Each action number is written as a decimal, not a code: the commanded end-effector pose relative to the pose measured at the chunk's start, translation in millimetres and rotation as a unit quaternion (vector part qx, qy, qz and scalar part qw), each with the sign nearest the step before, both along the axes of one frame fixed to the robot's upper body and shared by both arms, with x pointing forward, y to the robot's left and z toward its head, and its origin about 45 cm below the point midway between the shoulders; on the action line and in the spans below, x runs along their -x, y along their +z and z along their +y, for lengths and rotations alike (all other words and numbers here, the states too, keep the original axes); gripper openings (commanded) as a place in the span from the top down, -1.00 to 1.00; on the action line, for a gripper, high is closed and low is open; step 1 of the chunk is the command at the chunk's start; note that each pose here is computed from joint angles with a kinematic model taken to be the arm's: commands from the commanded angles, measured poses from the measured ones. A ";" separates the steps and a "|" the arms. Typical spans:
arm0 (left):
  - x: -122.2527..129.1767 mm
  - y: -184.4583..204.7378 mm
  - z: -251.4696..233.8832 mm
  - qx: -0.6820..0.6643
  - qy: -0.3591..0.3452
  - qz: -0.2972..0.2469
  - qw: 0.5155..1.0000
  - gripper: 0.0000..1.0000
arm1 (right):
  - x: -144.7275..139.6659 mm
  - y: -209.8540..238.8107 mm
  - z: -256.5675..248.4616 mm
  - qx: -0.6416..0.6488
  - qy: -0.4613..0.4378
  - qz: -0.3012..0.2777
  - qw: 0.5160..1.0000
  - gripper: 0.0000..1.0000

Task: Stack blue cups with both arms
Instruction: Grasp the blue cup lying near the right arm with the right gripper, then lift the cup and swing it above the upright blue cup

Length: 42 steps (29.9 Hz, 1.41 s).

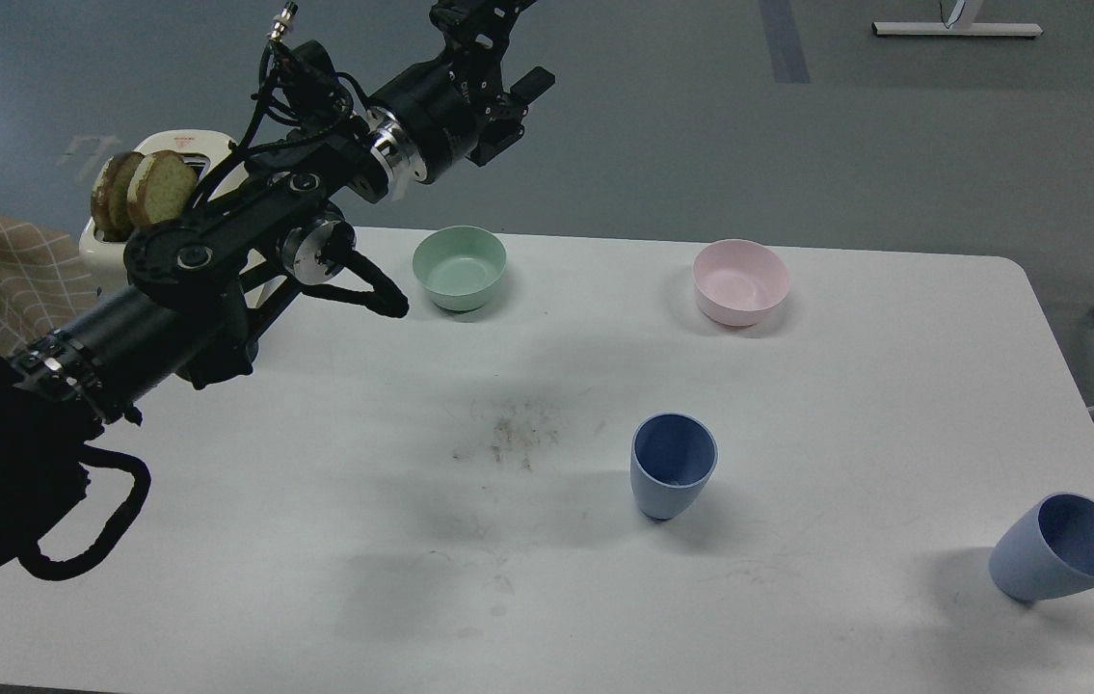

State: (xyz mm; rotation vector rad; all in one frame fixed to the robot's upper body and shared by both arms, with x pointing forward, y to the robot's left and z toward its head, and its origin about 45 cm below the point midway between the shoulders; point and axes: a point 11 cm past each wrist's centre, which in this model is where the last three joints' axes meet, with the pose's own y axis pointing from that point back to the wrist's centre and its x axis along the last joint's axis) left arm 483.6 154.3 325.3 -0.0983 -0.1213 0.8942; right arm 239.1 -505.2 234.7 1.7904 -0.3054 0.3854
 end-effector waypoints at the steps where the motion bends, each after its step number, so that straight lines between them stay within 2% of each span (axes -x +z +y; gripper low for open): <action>1: 0.2 -0.5 -0.3 0.001 0.000 0.001 1.000 -0.95 | -4.2 -12.4 5.8 -0.009 0.002 0.005 1.000 -0.93; 4: 0.1 -0.1 0.4 0.001 0.000 -0.001 1.000 -0.95 | -3.3 -16.1 3.0 -0.008 -0.003 0.008 1.000 -0.76; 5: 0.2 0.9 0.5 0.004 0.000 -0.004 1.000 -0.95 | -3.8 -18.4 4.9 -0.010 -0.001 0.009 1.000 -0.50; 7: 0.5 3.6 1.3 0.011 0.000 -0.014 1.000 -0.95 | -6.0 -22.5 11.3 -0.018 0.004 0.010 1.000 -0.26; 15: 0.8 4.9 1.7 0.014 0.000 -0.018 1.000 -0.95 | -9.5 -26.1 17.1 -0.023 0.013 -0.009 1.000 0.27; 18: 1.1 5.1 0.6 0.014 -0.002 -0.018 1.000 -0.95 | -10.7 -30.2 22.4 -0.029 0.017 -0.007 0.999 0.59; 19: 1.1 5.1 0.6 0.014 -0.002 -0.018 1.000 -0.95 | -10.8 -30.0 22.4 -0.028 0.018 -0.006 0.999 0.63; 21: 0.9 5.5 1.5 0.014 -0.001 -0.018 1.000 -0.95 | -10.3 -31.1 21.5 -0.028 0.016 -0.001 0.999 0.96; 30: 1.5 5.3 0.9 0.015 -0.002 -0.018 1.000 -0.95 | -17.2 -18.4 25.3 -0.034 0.017 -0.005 0.999 1.00; 38: 1.1 7.2 3.8 0.013 0.000 -0.020 1.000 -0.95 | -71.8 84.1 47.4 -0.016 0.072 -0.142 0.987 1.00; 42: -0.7 9.3 11.1 0.011 0.009 -0.023 1.000 -0.95 | -93.3 108.4 66.1 -0.012 0.104 -0.183 0.978 1.00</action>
